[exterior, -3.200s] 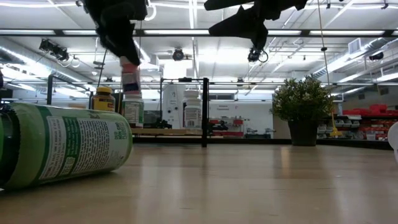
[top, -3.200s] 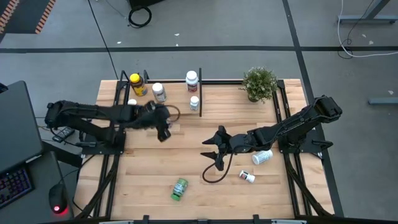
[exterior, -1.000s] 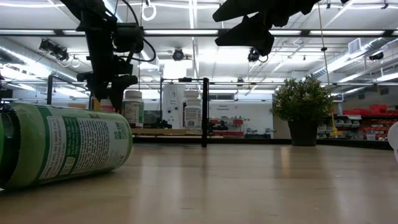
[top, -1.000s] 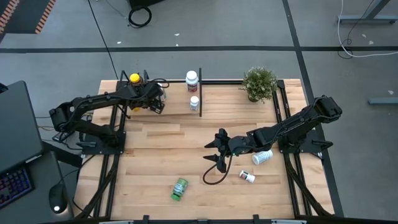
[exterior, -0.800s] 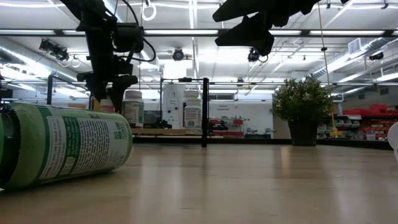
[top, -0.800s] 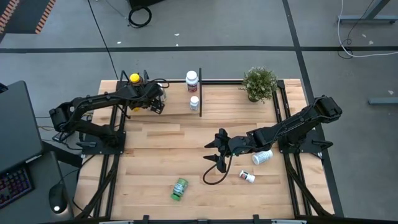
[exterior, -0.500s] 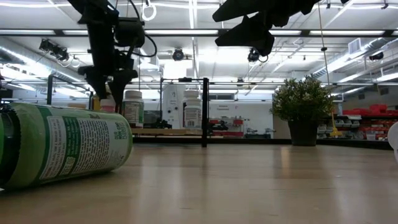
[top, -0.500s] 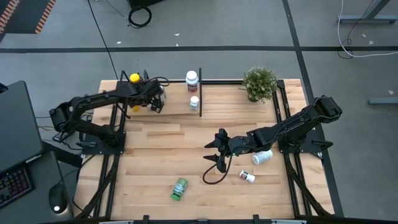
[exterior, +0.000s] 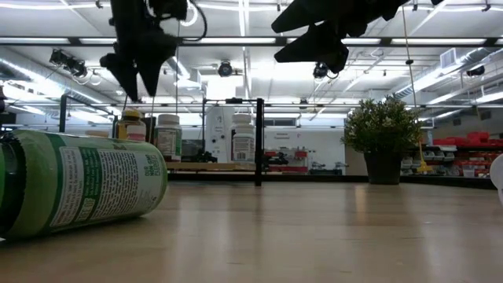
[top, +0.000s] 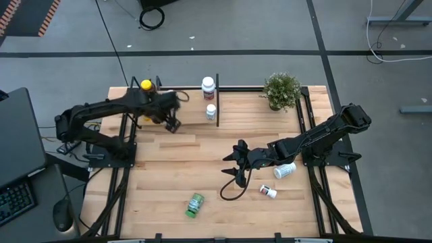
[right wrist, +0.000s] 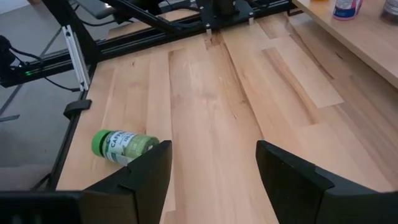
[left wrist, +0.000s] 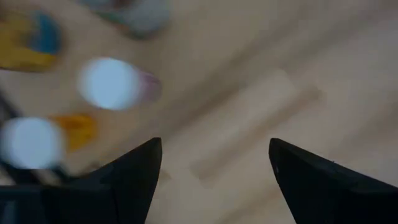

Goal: Pick and place medicine bottles onto shelf by color
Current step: Put the light green medicine bottle on the shelf

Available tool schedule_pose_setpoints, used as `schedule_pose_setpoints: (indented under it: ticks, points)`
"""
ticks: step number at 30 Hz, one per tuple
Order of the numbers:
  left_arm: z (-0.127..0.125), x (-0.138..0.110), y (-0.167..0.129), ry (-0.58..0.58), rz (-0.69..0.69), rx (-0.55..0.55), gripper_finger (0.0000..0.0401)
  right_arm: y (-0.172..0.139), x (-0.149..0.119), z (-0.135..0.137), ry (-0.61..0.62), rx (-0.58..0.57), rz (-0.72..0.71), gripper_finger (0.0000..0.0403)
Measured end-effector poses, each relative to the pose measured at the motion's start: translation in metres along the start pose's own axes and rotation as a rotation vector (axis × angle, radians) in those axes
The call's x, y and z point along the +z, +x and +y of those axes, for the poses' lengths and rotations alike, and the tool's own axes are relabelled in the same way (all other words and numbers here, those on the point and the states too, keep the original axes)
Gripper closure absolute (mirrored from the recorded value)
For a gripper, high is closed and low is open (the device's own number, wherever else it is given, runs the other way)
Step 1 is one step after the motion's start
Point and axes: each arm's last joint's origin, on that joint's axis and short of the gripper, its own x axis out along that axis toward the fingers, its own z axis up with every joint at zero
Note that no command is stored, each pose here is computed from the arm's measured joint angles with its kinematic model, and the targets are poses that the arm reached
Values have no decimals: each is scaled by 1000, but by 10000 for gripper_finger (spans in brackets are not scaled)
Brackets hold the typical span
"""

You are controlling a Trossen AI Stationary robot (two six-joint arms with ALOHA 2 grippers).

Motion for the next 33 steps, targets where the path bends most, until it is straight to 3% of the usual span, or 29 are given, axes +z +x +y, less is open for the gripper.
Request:
schedule_pose_setpoints:
  ticks: [8,18,23,28,33]
  points:
    - [-61,-52,-19,65,33,-166,99,-3,-12,-6,-1,-60,134,162]
    - [-126,-108,-42,-25,-24,-489,99,-15,-29,-19,38,-99,392,162]
    - [-157,-142,-24,-24,23,-442,99,-14,-27,-19,44,-94,369,162]
    - [-186,-173,-9,-5,107,-490,99,-11,-19,-14,66,-38,289,162]
    - [-198,-191,-9,-28,136,-548,99,-10,-12,-3,-63,77,209,162]
